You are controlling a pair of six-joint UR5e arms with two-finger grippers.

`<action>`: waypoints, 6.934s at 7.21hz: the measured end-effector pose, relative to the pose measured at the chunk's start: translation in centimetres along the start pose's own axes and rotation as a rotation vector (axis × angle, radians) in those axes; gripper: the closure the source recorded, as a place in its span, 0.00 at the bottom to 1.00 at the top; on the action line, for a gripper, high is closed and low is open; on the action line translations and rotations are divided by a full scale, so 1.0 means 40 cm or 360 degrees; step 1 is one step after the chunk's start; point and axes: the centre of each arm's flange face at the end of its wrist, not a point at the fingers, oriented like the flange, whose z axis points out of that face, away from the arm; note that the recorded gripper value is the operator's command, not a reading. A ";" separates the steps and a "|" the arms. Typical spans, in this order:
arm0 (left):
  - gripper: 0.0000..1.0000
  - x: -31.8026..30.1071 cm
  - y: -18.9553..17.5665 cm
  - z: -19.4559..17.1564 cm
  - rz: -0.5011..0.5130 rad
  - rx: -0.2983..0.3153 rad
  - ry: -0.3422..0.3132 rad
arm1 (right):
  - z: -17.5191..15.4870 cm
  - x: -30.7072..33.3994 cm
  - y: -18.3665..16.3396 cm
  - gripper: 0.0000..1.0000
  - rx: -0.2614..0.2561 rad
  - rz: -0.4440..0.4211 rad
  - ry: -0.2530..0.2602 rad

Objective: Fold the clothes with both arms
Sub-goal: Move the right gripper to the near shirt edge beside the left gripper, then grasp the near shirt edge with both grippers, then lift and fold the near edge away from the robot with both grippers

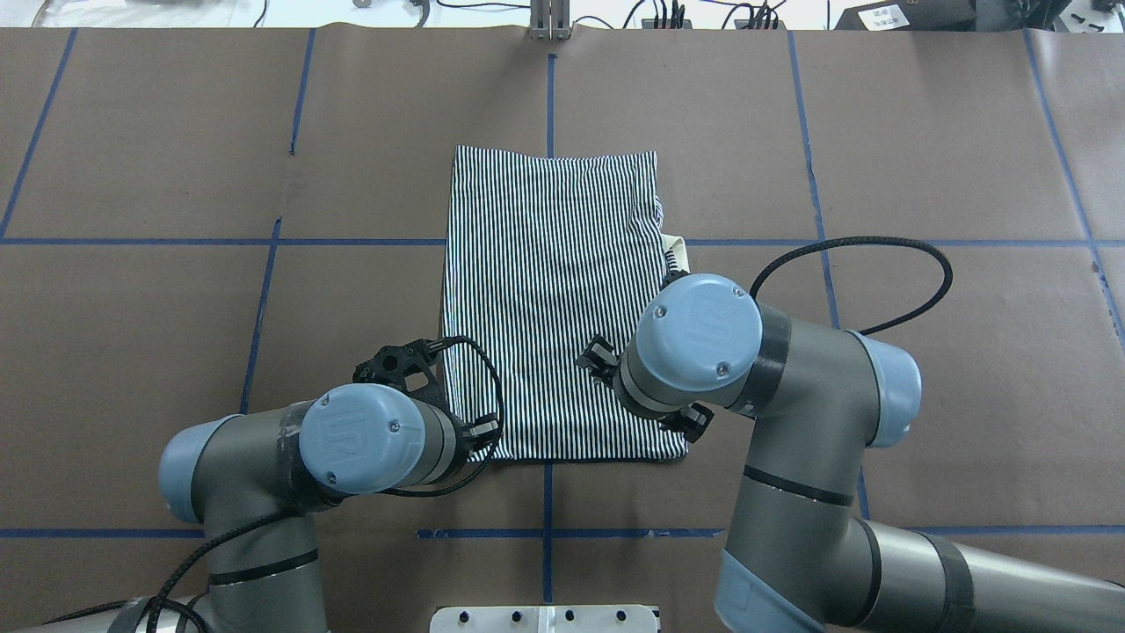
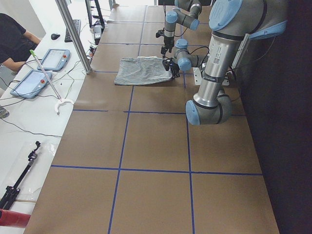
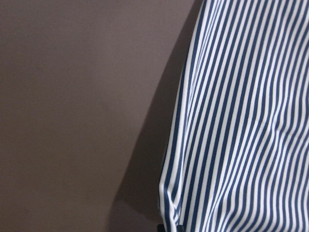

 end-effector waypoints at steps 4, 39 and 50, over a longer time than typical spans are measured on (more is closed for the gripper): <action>1.00 0.002 0.004 -0.004 0.0004 -0.0005 0.0008 | 0.115 -0.012 0.032 0.00 0.0095 0.0222 0.0092; 1.00 -0.061 0.065 -0.192 -0.0040 -0.0087 0.0120 | -0.019 0.085 0.177 1.00 0.0021 -0.0048 -0.0090; 0.60 0.007 -0.243 -0.132 -0.0491 0.0143 0.0277 | 0.032 -0.109 -0.090 0.99 0.0211 -0.0003 -0.0288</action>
